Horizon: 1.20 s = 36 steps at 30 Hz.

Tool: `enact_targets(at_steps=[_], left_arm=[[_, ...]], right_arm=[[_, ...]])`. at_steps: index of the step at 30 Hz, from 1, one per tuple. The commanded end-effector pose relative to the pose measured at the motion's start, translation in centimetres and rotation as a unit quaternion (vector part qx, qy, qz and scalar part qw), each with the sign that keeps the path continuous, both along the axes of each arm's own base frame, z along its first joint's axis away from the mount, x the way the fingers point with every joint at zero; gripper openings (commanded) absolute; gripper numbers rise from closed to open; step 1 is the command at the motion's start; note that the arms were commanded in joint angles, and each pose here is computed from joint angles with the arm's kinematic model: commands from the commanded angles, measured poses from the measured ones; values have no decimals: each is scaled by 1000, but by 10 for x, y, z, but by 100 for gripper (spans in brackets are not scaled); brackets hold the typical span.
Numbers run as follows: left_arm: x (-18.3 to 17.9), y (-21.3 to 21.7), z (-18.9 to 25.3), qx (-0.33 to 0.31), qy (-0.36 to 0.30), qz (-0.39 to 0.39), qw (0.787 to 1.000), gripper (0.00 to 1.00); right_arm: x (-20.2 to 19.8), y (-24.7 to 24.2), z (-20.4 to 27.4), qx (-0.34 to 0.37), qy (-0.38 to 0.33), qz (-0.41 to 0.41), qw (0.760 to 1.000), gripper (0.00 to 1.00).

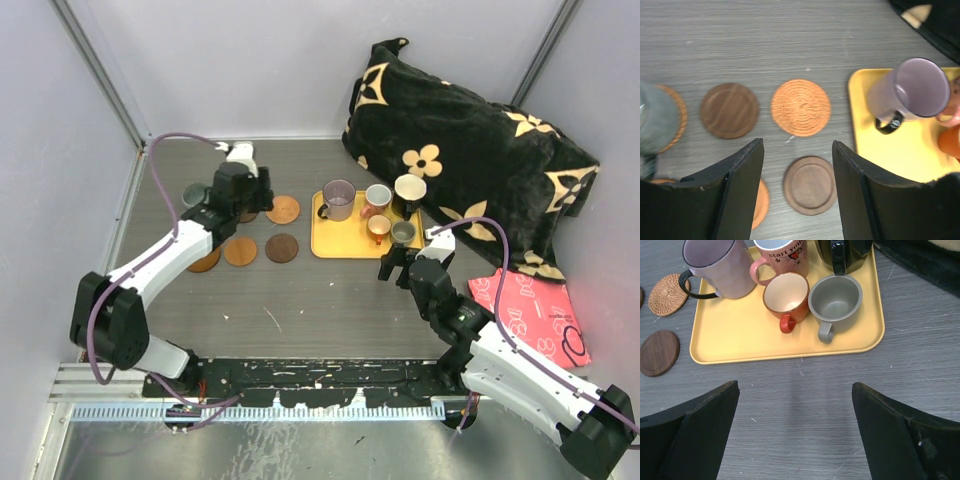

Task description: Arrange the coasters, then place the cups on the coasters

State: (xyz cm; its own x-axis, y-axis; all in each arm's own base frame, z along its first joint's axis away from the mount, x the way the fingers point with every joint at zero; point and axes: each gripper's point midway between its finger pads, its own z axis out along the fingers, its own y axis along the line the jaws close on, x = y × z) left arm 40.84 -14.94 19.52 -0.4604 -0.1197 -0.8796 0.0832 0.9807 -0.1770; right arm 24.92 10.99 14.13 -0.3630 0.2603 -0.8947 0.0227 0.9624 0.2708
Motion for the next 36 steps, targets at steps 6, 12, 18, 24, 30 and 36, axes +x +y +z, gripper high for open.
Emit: enact_targets(at_steps=[6,12,18,24,30,36], left_arm=[[21,-97,-14,-18,7,-104,994,58],[24,-133,-31,-30,13,-152,988,57],[22,-161,-36,-19,8,-184,983,57],[23,-180,-44,-20,13,-206,978,57],[26,-194,-54,-14,17,-219,975,57],[32,-197,-65,5,24,-230,973,57]], right_arm=[[4,-1,10,9,-7,-12,1000,100],[5,-1,5,1,1,-15,1000,100],[7,0,-1,-7,9,-17,1000,100],[8,0,-4,-11,13,-17,1000,100],[8,0,-4,-11,12,-17,1000,100],[8,-1,-4,-11,12,-18,1000,100]])
